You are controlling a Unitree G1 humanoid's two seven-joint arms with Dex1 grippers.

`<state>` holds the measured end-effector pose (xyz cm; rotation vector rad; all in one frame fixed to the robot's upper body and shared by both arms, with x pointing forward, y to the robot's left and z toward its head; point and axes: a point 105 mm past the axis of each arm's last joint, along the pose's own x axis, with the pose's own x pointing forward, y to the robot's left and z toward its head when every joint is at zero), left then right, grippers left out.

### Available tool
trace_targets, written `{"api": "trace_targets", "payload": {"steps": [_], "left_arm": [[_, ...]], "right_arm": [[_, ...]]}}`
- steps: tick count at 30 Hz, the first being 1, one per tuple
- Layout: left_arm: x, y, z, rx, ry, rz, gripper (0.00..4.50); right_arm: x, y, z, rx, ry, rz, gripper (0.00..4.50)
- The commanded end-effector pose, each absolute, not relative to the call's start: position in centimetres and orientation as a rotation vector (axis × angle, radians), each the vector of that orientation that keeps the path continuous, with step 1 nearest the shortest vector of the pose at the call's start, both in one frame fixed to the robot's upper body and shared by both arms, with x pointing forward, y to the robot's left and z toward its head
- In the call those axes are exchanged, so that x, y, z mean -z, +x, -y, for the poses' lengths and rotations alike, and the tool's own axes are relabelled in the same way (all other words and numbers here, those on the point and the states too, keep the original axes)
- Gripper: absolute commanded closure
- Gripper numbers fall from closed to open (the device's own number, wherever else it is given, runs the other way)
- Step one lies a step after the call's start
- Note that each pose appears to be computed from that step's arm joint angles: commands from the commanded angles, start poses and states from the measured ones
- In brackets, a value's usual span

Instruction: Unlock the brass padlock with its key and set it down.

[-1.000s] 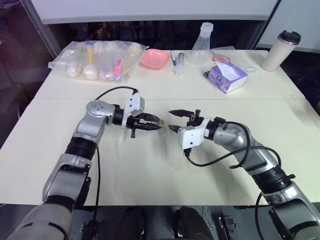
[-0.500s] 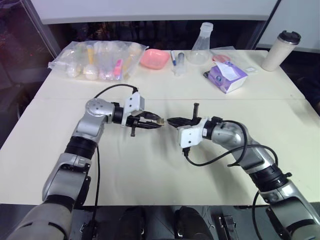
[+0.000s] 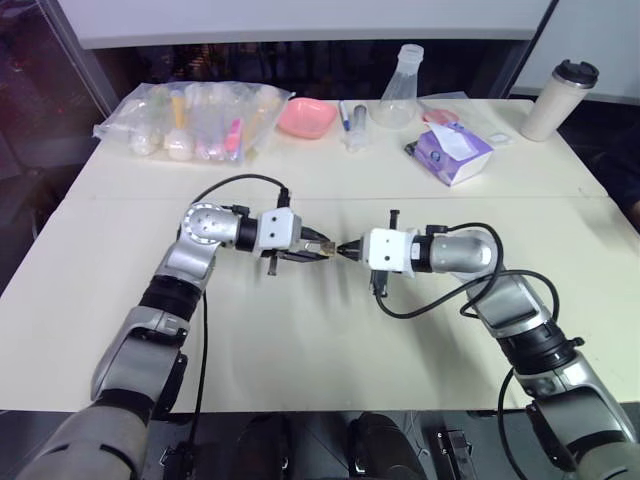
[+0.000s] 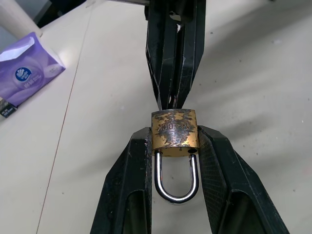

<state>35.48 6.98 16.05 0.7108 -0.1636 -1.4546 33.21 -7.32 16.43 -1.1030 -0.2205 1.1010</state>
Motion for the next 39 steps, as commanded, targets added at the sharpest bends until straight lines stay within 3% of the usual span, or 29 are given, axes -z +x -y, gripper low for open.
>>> {"api": "trace_targets", "payload": {"steps": [1, 4, 6, 7, 12, 25, 33, 39], "left_arm": [[-17.6, 35.6, -7.6, 1.467, 0.570, 0.106, 3.76], [-17.7, 35.2, -8.1, 1.504, 0.537, 0.044, 3.76], [-18.4, 34.7, -8.1, 1.533, 0.483, 0.026, 3.76], [-18.8, 34.5, -8.1, 1.544, 0.461, 0.021, 3.76], [-18.9, 34.0, -8.3, 1.573, 0.457, -0.026, 3.76], [-19.1, 33.3, -8.0, 1.615, 0.465, -0.021, 3.76], [-19.6, 33.1, -7.7, 1.642, 0.465, -0.004, 3.76], [-19.5, 32.3, -7.8, 1.688, 0.489, -0.010, 3.76]], "right_arm": [[-19.4, 32.8, 6.1, -1.001, -1.319, 0.536, 4.47], [-18.8, 32.1, 6.4, -0.971, -1.430, 0.666, 4.47], [-18.6, 31.7, 6.7, -0.958, -1.449, 0.734, 3.90], [-18.5, 31.8, 6.9, -0.944, -1.448, 0.747, 3.56], [-18.7, 32.0, 7.1, -0.910, -1.462, 0.809, 1.01], [-20.2, 31.0, 5.3, -0.917, -1.438, 1.010, 1.01], [-19.4, 29.6, 4.1, -1.031, -1.419, 1.073, 1.01], [-19.2, 30.0, 4.5, -1.060, -1.442, 1.075, 1.01]]}}
